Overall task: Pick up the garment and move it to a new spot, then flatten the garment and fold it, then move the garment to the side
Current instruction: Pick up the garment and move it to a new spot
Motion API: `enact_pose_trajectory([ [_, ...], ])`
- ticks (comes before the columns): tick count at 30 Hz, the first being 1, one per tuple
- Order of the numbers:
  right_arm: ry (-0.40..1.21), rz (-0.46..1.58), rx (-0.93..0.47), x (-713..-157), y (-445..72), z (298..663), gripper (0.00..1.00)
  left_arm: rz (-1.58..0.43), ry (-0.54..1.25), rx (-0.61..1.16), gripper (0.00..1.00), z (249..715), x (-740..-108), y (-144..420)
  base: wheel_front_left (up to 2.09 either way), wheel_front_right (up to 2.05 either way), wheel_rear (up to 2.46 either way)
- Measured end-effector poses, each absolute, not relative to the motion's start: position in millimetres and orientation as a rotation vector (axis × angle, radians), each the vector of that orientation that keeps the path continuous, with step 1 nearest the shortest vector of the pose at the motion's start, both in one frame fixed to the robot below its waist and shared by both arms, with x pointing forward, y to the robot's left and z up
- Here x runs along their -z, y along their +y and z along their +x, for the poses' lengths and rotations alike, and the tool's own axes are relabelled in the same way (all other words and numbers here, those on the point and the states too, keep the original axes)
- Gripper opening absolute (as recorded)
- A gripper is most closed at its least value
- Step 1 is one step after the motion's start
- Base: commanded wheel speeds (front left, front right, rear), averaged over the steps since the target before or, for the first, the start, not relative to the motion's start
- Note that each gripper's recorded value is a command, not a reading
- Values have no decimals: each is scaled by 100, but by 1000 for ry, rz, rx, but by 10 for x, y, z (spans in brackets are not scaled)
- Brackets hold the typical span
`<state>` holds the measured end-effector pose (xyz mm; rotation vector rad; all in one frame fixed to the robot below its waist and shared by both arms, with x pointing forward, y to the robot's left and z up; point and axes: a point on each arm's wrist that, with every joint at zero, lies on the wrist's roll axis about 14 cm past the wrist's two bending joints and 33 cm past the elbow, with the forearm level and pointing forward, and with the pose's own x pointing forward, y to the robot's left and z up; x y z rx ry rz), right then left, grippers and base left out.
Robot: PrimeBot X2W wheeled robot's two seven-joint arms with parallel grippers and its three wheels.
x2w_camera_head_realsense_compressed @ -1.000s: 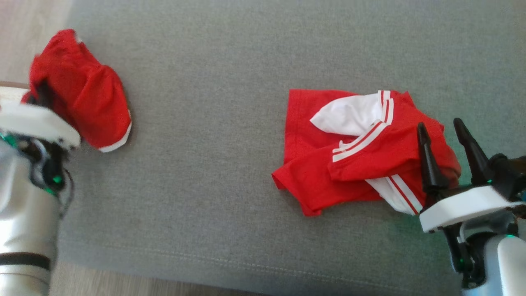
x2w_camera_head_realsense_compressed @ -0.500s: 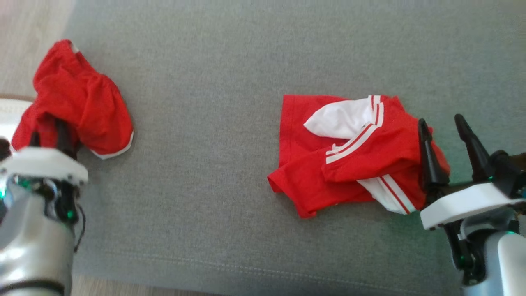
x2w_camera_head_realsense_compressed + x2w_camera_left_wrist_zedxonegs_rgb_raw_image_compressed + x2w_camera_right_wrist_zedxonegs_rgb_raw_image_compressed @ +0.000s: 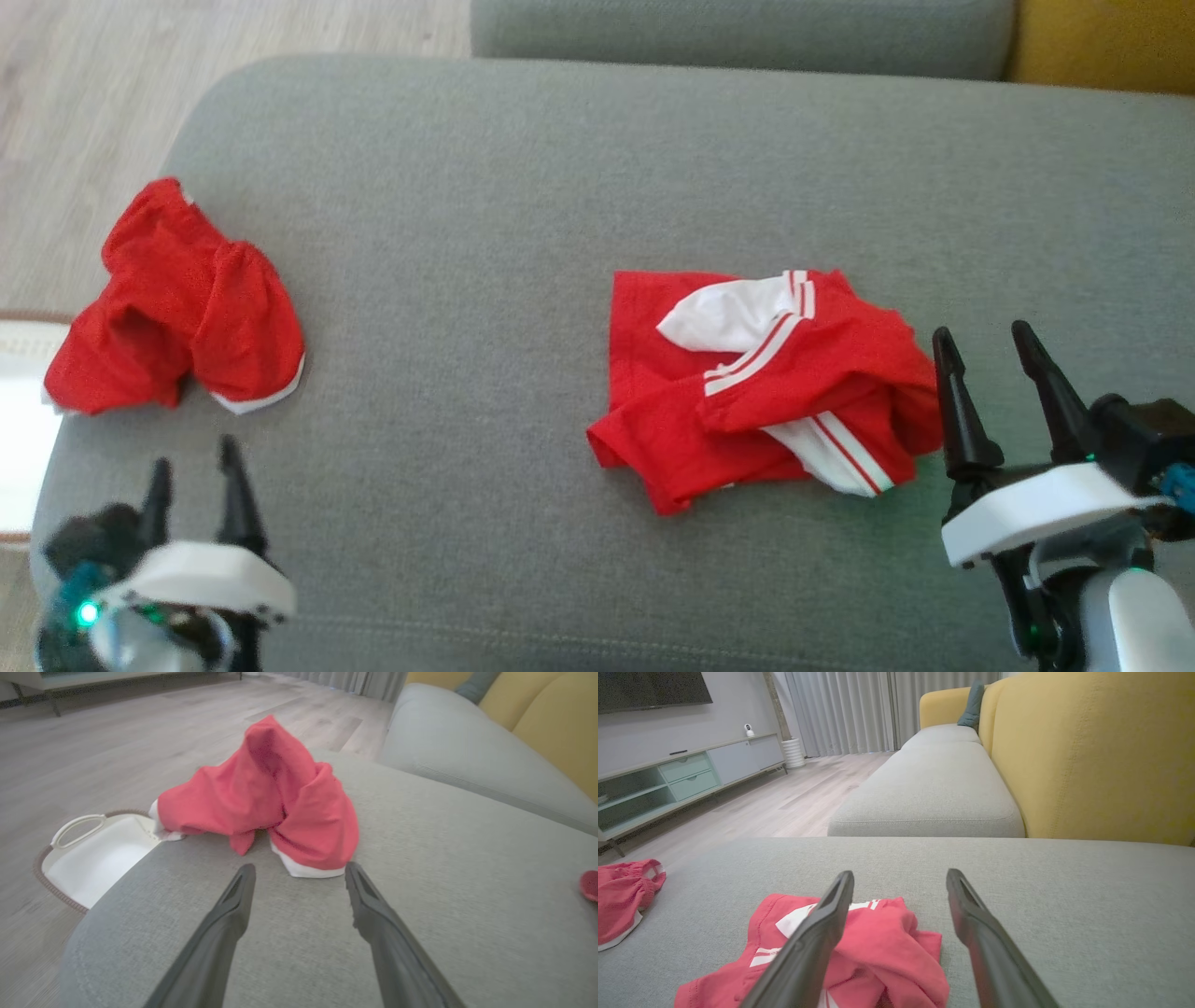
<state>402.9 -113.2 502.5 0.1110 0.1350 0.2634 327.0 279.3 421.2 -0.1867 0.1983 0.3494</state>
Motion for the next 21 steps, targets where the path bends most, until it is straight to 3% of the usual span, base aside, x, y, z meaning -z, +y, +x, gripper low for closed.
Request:
enact_pose_trajectory([
  [9,97,115,-203,-5142,-1347,3891,100,-109,27,-108,100,3472,-4829,2073,0,0,0],
  [21,91,116,-91,-5143,-1725,3566,100,-63,-24,92,100,3629,-5122,1497,0,0,0],
])
